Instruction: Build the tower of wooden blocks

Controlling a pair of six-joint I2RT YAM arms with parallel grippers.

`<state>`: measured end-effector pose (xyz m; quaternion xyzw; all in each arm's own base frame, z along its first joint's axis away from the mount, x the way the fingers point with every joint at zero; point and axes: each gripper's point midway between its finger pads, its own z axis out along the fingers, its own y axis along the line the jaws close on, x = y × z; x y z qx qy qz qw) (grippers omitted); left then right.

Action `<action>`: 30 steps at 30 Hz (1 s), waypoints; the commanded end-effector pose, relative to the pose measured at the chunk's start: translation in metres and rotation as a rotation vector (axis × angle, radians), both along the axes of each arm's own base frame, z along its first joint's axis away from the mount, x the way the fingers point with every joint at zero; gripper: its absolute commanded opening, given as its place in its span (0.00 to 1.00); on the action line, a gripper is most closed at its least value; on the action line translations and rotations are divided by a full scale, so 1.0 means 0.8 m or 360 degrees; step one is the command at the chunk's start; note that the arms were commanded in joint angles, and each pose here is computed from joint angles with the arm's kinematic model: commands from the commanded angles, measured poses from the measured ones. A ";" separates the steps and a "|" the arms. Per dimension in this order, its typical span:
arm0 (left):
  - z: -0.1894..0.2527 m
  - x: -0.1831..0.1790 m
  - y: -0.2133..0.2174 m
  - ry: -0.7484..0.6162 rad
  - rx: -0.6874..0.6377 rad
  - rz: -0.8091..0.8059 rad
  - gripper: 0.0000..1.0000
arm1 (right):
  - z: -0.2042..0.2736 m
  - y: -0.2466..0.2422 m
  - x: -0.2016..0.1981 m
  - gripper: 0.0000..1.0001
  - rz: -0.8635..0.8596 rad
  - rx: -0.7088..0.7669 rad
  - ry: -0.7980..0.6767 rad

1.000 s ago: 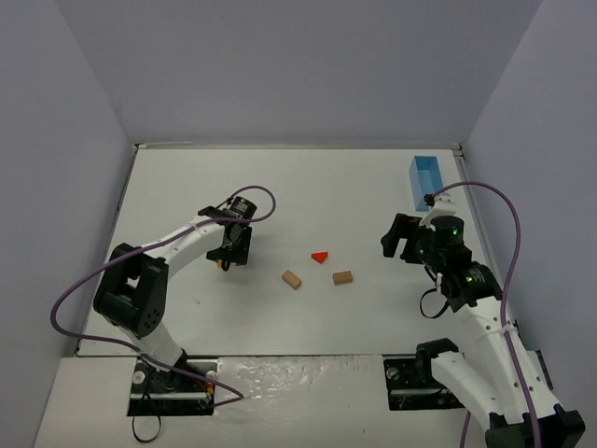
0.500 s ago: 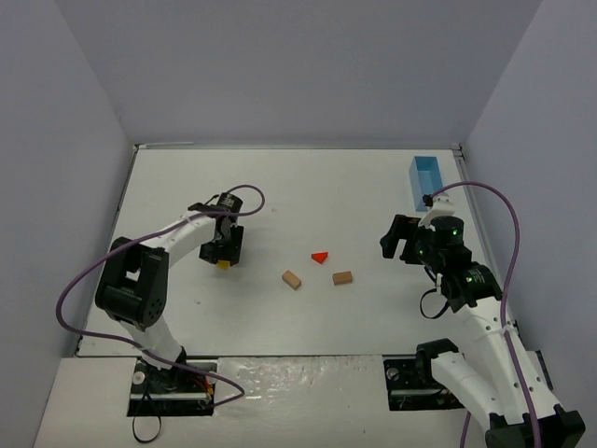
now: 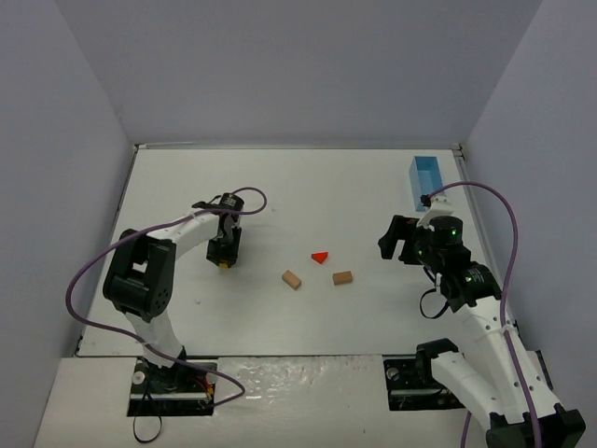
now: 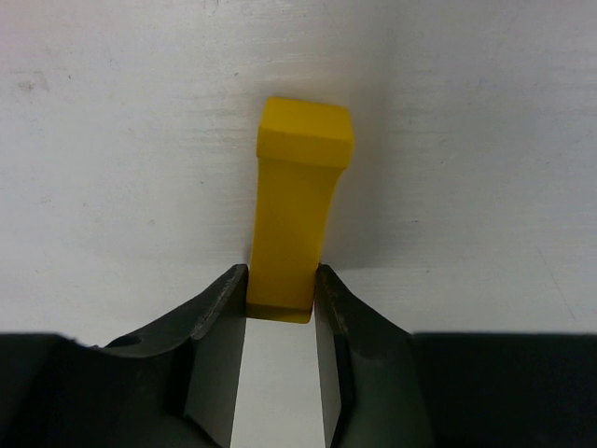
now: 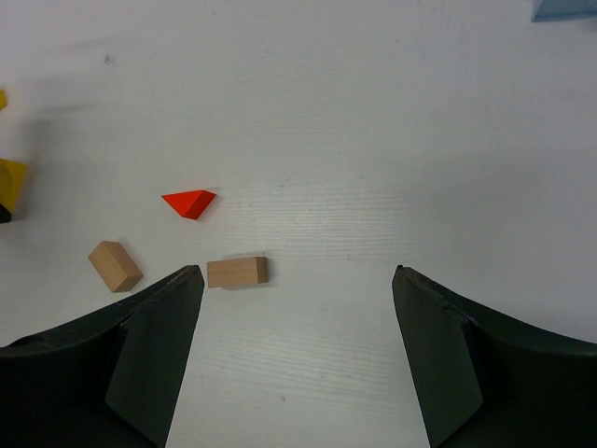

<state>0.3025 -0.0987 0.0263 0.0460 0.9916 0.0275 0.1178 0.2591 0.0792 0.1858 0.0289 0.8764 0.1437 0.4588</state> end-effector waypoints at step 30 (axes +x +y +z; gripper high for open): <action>0.300 -0.087 -0.192 -0.0993 -0.1086 -0.0722 0.00 | 0.139 0.308 -0.004 0.67 0.1015 0.0501 -0.0179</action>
